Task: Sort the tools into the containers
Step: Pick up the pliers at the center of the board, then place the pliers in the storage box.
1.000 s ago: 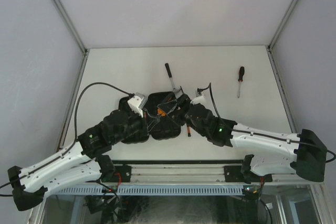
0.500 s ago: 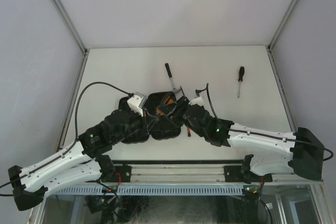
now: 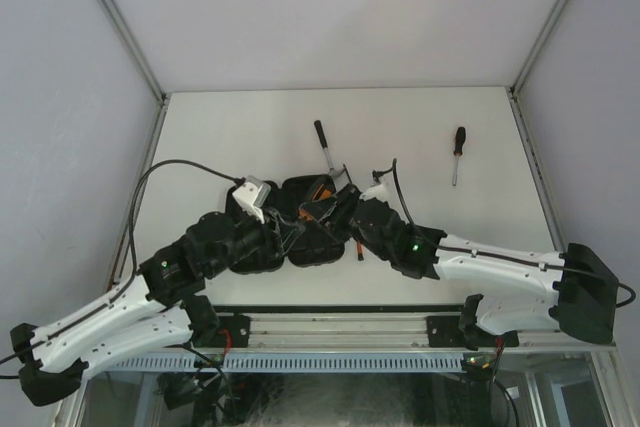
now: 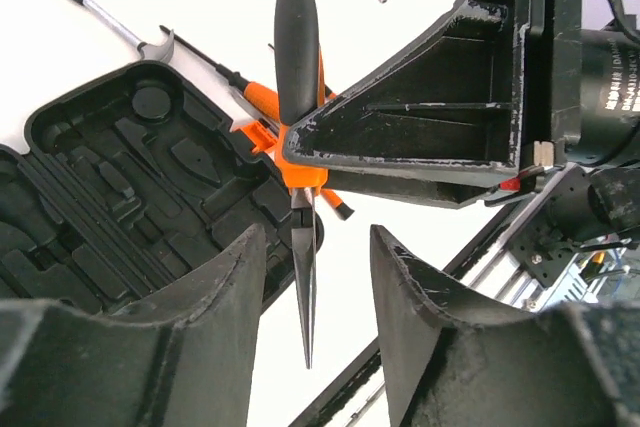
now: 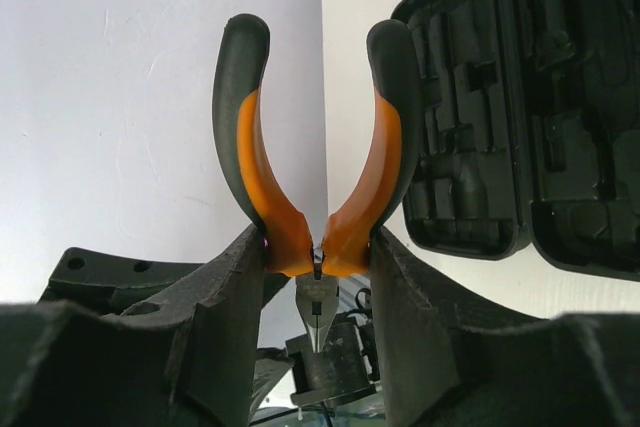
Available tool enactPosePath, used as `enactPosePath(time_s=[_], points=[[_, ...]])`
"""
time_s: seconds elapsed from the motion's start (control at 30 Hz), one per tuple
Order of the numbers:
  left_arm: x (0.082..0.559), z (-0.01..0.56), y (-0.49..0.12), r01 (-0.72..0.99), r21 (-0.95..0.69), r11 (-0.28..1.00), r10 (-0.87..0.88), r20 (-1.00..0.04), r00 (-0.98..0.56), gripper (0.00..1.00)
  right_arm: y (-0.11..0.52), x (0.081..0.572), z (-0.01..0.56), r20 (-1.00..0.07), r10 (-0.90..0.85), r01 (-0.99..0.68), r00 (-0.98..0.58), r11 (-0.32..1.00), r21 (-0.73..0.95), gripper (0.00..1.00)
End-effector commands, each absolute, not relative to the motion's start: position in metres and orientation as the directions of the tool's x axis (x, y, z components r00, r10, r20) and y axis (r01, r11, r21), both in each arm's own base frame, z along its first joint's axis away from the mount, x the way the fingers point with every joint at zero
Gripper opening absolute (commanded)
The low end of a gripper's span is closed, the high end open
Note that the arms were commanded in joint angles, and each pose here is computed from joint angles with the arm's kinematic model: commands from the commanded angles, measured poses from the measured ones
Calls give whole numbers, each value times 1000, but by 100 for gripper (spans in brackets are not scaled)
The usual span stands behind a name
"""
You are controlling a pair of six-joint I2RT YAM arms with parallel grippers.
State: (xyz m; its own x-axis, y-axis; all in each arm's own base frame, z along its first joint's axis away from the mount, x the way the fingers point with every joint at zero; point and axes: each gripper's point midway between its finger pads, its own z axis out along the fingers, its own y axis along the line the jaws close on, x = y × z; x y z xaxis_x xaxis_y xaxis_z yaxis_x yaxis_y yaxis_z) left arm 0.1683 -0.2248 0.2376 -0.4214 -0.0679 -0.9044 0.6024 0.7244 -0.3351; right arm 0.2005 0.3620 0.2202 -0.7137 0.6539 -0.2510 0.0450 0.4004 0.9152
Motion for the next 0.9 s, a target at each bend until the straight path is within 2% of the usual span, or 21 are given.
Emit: enactPosePath(time_s=[0.0, 0.27, 0.5, 0.6, 0.8, 0.83, 0.87], points=[[170, 247, -221, 598, -345, 723, -112, -914, -391, 51, 351, 211, 256, -277, 694, -19, -665, 355, 935, 0], [178, 236, -209, 533, -316, 785, -72, -901, -427, 52, 316, 223, 232, -470, 651, -42, -596, 560, 828, 0], [199, 206, -202, 463, -347, 816, -40, -832, -553, 52, 292, 227, 204, -654, 468, -104, -594, 762, 639, 0], [207, 196, -201, 422, -369, 828, -43, -792, -609, 53, 286, 224, 194, -690, 366, -148, -624, 812, 564, 0], [221, 192, -190, 333, -387, 860, -85, -751, -655, 62, 285, 218, 174, -715, 160, -268, -681, 853, 447, 0], [224, 191, -185, 312, -386, 868, -95, -746, -659, 66, 284, 218, 171, -714, 138, -274, -686, 860, 430, 0], [226, 190, -181, 292, -385, 876, -104, -739, -665, 74, 283, 219, 169, -715, 123, -277, -689, 866, 416, 0]])
